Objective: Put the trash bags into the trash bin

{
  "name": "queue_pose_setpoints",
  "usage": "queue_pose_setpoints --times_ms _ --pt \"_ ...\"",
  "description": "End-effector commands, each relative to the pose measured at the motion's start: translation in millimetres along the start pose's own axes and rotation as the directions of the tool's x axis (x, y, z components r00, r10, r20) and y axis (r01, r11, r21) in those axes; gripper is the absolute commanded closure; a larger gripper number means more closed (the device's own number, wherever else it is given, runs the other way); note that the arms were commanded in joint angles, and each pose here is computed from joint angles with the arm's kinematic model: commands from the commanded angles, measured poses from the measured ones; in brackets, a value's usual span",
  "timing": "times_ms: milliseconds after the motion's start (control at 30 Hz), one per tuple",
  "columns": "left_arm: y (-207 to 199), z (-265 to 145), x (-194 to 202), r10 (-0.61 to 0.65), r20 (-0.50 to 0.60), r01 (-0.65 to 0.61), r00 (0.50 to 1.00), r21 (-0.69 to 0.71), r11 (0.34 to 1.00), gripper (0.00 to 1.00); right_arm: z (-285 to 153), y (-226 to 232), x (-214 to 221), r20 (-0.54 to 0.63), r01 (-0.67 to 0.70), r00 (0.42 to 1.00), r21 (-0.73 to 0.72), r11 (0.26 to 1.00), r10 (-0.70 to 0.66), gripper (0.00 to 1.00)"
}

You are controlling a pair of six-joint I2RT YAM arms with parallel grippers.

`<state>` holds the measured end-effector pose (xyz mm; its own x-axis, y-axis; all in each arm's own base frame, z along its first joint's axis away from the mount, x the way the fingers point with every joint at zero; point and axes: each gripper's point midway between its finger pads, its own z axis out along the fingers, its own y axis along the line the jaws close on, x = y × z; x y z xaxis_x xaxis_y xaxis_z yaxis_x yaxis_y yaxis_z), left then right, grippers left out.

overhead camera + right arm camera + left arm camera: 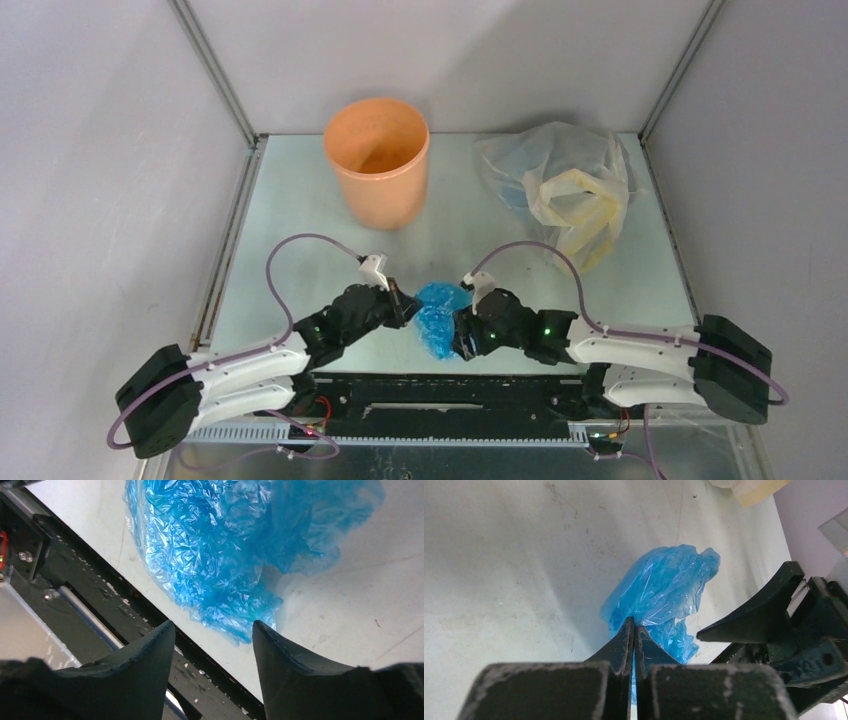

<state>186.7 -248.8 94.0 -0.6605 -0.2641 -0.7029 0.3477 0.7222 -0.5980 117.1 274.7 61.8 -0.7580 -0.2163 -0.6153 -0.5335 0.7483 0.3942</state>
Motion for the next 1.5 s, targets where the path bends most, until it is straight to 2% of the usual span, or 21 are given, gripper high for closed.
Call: queue_pose_setpoints --times_ms 0,200,333,467,733,833,967,1000,1100,1167,1200,1267,1333,1400,1467 --pt "-3 4 -1 -0.049 0.006 0.049 0.999 0.022 0.999 1.0 17 6 -7 0.04 -0.008 0.999 -0.004 1.0 0.008 0.42" --pt "10 7 5 -0.054 -0.009 0.054 0.998 -0.016 0.998 1.0 31 -2 2 0.01 -0.009 1.0 0.034 0.999 0.009 0.66" --pt "30 6 8 -0.054 -0.002 0.054 0.999 -0.085 0.995 1.0 26 -22 7 0.0 -0.007 1.0 0.131 0.991 0.007 0.99" --pt "53 5 13 -0.051 0.005 0.051 0.999 -0.167 0.985 0.99 8 -51 1 0.052 -0.028 0.999 0.274 0.961 0.014 1.0" --pt "88 -5 16 -0.105 0.061 0.118 0.993 -0.31 0.943 0.9 -40 -85 -24 0.22 -0.137 0.974 0.406 0.904 0.049 1.0" --pt "91 -10 15 -0.111 0.08 0.13 0.991 -0.307 0.943 0.87 -56 -91 -31 0.308 -0.199 0.948 0.389 0.9 0.077 1.0" --pt "85 -12 11 -0.078 0.069 0.095 0.995 -0.287 0.953 0.86 -64 -85 -37 0.35 -0.197 0.933 0.303 0.932 0.084 1.0" --pt "85 -12 9 -0.068 0.062 0.083 0.996 -0.293 0.953 0.82 -66 -86 -39 0.356 -0.199 0.931 0.299 0.933 0.084 1.0" --pt "90 -18 3 -0.027 0.053 0.043 0.998 -0.346 0.937 0.54 -66 -82 -38 0.334 -0.167 0.94 0.279 0.946 0.067 1.0" --pt "87 -21 -5 0.016 0.048 0.001 0.999 -0.353 0.936 0.42 -61 -73 -36 0.302 -0.124 0.952 0.24 0.963 0.047 1.0" --pt "85 -24 -8 0.038 0.04 -0.022 0.998 -0.354 0.935 0.39 -58 -66 -35 0.281 -0.096 0.959 0.208 0.973 0.035 0.96" --pt "78 -27 -18 0.081 0.031 -0.065 0.996 -0.344 0.937 0.35 -53 -58 -34 0.251 -0.074 0.968 0.172 0.982 0.029 0.75" --pt "71 -30 -27 0.123 0.023 -0.108 0.992 -0.337 0.935 0.32 -48 -49 -34 0.23 -0.064 0.973 0.133 0.989 0.032 0.59" --pt "65 -32 -37 0.168 0.019 -0.152 0.986 -0.328 0.932 0.3 -42 -38 -35 0.213 -0.049 0.977 0.091 0.995 0.028 0.48" --pt "59 -31 -42 0.198 0.014 -0.183 0.98 -0.318 0.93 0.28 -32 -30 -34 0.176 -0.032 0.984 0.067 0.997 0.02 0.42"
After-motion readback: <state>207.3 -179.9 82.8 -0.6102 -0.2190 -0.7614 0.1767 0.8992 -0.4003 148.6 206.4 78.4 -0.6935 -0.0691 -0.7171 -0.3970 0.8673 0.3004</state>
